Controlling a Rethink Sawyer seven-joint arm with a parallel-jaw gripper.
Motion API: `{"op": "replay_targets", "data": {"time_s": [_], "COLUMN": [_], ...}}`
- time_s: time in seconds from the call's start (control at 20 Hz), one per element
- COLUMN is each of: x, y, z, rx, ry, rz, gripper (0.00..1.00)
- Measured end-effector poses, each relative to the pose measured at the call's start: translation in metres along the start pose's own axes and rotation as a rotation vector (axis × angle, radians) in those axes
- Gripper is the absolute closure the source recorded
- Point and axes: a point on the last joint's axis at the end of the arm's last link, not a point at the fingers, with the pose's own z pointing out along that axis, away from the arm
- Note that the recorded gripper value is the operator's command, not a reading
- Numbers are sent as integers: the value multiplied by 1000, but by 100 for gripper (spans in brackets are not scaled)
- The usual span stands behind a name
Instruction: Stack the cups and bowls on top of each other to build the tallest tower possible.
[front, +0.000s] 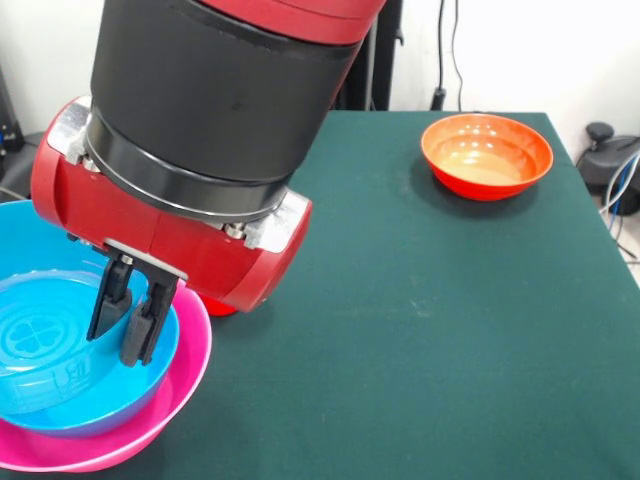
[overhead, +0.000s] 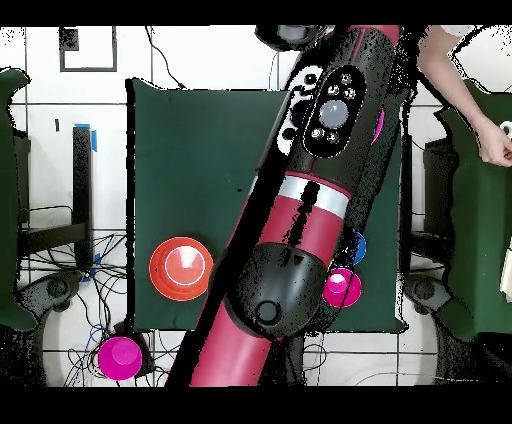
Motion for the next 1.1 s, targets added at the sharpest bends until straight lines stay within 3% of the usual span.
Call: {"op": "replay_targets", "data": {"time_s": [0.6,1.1], "x": [0,4], "y": [1,19], "z": [-1,-8], "rx": [-1,-4], "ry": [0,-5], "rz": [0,-15], "gripper": [100,100]}}
